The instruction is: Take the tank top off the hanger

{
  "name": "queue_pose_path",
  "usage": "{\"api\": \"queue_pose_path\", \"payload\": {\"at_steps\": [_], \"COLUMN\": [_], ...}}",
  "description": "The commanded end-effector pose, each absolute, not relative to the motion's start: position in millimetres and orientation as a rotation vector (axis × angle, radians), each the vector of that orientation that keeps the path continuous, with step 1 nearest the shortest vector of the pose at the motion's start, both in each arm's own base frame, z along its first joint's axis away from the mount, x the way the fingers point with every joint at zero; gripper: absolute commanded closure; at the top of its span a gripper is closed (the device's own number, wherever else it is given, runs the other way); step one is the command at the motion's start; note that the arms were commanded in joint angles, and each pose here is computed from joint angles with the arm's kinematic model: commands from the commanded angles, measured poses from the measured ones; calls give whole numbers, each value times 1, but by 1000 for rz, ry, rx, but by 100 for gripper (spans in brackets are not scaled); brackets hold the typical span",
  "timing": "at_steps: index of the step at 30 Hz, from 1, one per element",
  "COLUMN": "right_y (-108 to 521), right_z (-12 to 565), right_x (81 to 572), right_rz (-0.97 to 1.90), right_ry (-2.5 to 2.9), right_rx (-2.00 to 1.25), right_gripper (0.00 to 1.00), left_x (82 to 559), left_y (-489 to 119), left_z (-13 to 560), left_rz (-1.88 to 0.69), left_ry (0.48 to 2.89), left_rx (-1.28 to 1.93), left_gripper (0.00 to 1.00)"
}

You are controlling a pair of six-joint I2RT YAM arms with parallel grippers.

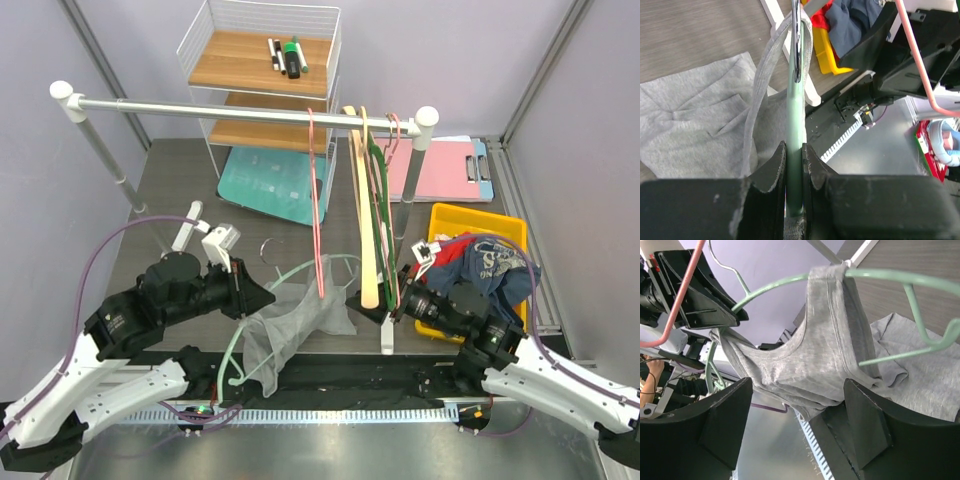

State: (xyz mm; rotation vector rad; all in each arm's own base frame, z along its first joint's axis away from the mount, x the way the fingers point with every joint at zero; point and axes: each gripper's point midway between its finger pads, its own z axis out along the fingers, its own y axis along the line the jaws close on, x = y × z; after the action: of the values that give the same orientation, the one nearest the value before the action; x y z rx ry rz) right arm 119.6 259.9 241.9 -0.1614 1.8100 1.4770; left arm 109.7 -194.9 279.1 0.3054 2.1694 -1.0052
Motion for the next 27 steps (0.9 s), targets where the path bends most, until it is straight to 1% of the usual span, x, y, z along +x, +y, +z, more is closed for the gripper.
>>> {"api": "queue_pose_path", "payload": {"at_steps": [1, 2, 3, 4, 6, 7, 8, 10, 17, 18, 20, 22, 23, 25, 26, 27], "right_y": [262, 266, 271, 280, 289, 296, 300, 308, 307, 306, 302, 302, 302, 302, 301, 300], "right_z": [256, 257, 269, 261, 273, 266, 275, 272, 274, 274, 274, 273, 270, 268, 267, 267], "right_x": [134, 136, 138, 143, 147, 152, 155, 157, 159, 159, 160, 160, 160, 161, 162, 162], "right_rz": [1411, 1409, 1432, 1411, 1427, 1412, 1423, 1438, 1452, 1449, 1440, 1440, 1434, 1429, 1420, 1419], "right_ry": [1779, 1782, 1749, 1783, 1753, 1782, 1754, 1763, 1744, 1742, 1740, 1740, 1748, 1758, 1763, 1761], "right_rx": [-139, -148, -160, -176, -191, -194, -193, -204, -171, -167, -149, -146, -146, -144, -135, -132], "right_gripper": [26, 27, 28, 30, 33, 33, 34, 38, 49, 56, 65, 67, 72, 78, 84, 87], "left_x": [103, 101, 100, 100, 96, 93, 93, 91, 91, 91, 90, 89, 88, 88, 87, 87], "left_y": [-205, -205, -204, -204, -205, -206, -208, -209, -208, -209, -210, -211, -212, -212, -211, -212], "left_z": [304, 305, 304, 305, 306, 306, 306, 305, 302, 300, 301, 301, 302, 304, 304, 306], "left_rz": [-1106, -1113, -1116, -1116, -1141, -1156, -1164, -1173, -1158, -1160, -1171, -1185, -1190, -1194, -1195, -1200], "left_ry": [2091, 2087, 2088, 2084, 2087, 2090, 2089, 2096, 2106, 2114, 2109, 2109, 2106, 2100, 2101, 2097], "left_rx": [375, 380, 379, 381, 396, 402, 411, 416, 426, 429, 430, 436, 440, 438, 436, 436], "left_gripper": [100, 100, 100, 100, 100, 100, 100, 100, 100, 100, 100, 100, 100, 100, 100, 100]}}
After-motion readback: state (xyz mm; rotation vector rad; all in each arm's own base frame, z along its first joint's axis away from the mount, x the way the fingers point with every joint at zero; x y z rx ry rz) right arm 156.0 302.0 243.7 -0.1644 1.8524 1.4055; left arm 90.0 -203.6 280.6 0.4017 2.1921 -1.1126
